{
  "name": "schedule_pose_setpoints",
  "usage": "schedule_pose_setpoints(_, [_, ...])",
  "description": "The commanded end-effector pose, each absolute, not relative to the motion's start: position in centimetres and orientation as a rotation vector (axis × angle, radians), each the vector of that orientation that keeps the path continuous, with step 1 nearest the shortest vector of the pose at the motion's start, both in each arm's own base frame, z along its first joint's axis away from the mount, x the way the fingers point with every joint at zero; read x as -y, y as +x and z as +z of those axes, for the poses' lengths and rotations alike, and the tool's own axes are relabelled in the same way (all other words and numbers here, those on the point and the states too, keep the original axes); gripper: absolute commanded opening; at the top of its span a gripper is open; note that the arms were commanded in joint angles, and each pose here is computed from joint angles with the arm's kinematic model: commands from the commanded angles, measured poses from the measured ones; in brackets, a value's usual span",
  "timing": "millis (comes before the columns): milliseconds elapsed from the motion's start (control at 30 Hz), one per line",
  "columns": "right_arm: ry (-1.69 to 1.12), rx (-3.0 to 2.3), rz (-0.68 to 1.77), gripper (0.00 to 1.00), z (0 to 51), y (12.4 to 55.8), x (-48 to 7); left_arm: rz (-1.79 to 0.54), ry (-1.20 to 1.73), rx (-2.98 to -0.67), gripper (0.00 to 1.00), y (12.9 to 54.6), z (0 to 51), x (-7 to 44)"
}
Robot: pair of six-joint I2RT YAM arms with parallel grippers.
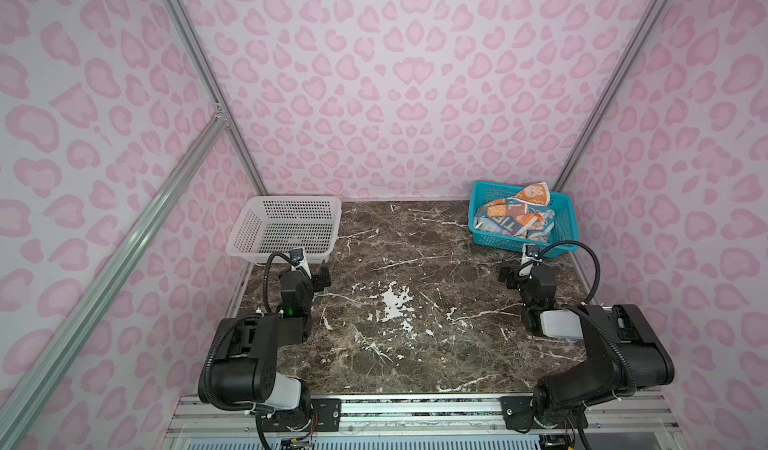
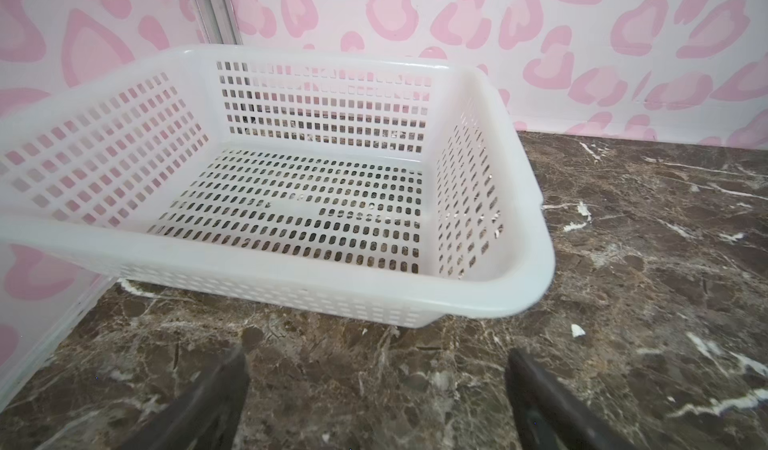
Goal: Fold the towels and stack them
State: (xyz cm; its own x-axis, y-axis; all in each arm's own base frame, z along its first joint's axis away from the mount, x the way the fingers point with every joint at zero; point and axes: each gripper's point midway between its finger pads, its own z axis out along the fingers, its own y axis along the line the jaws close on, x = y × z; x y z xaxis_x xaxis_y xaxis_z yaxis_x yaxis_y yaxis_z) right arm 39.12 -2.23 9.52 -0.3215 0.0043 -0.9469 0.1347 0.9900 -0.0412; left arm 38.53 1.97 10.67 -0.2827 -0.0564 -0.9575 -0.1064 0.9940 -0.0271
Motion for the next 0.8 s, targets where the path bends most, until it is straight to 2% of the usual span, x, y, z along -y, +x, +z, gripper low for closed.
schedule_pose_setpoints(0, [0.103,-1.887,-0.13,0.99,9.72,39.21,2.22,0.05,-0.116,-1.82,0.97,38.8,11.61,-2.03])
schedule_pose_setpoints(767, [0.109,-1.886,-0.129,0.99,9.77,39.27,2.29,0.049,-0.116,-1.821,0.97,38.85,11.62,-2.04])
